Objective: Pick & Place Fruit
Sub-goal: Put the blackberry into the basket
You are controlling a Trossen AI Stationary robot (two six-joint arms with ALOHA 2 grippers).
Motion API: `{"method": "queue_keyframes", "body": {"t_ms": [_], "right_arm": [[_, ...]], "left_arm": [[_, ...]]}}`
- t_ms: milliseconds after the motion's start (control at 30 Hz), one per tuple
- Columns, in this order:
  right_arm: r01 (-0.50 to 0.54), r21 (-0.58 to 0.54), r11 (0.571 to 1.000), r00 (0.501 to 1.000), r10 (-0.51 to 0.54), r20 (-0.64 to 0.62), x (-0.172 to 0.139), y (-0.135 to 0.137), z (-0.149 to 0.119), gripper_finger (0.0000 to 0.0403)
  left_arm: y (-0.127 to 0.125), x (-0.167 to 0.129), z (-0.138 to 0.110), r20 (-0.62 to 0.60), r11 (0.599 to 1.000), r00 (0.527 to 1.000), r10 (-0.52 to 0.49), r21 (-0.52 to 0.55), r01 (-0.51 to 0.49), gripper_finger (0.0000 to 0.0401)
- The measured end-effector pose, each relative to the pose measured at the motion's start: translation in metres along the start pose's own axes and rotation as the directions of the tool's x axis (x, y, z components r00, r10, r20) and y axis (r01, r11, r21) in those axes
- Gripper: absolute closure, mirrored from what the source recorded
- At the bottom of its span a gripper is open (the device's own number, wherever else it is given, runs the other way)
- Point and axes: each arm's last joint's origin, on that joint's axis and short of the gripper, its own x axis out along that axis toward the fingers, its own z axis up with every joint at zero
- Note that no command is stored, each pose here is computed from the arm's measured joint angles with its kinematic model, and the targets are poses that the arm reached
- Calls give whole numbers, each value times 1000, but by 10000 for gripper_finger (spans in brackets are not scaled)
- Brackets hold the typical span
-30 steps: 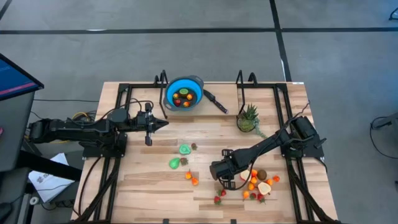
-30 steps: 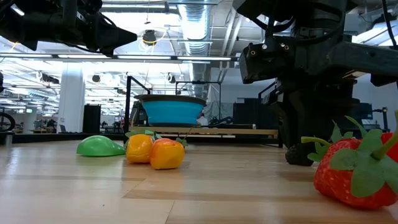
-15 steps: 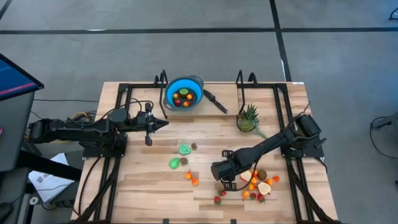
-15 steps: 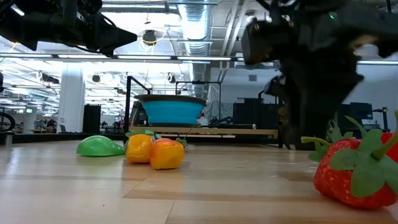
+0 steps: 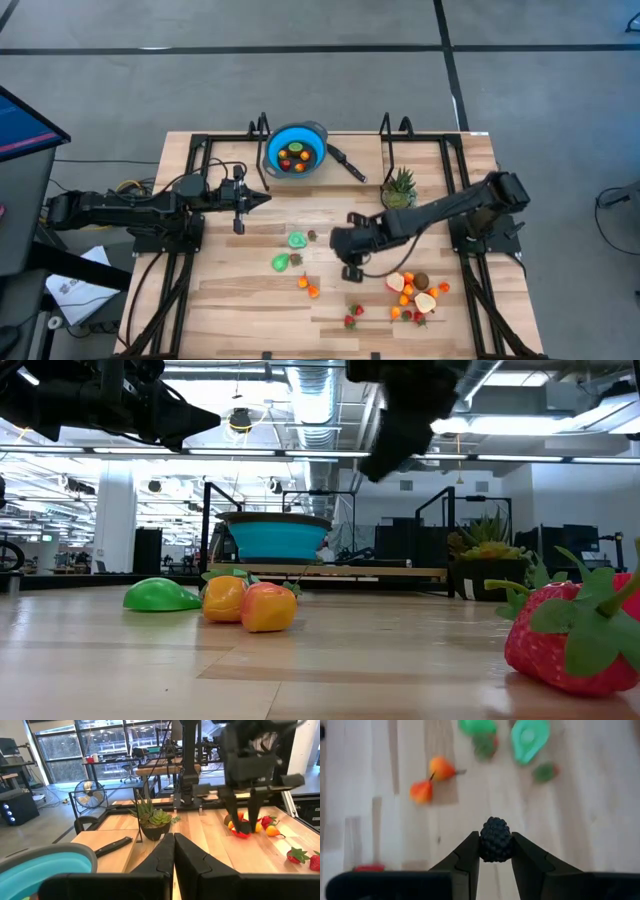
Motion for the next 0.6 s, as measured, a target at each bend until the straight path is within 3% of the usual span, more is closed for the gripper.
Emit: {"method": "queue_keyframes", "body": {"t_ms": [267,600], "right_arm": [[45,2,999,986,-45,159,-16,-30,40,320],[199,52,979,890,-203,409,-23,-80,76,320]], "left_arm": [[0,0,0,0,1000,1000,0,0,0,399],[0,0,0,0,1000,1000,0,0,0,399]]}}
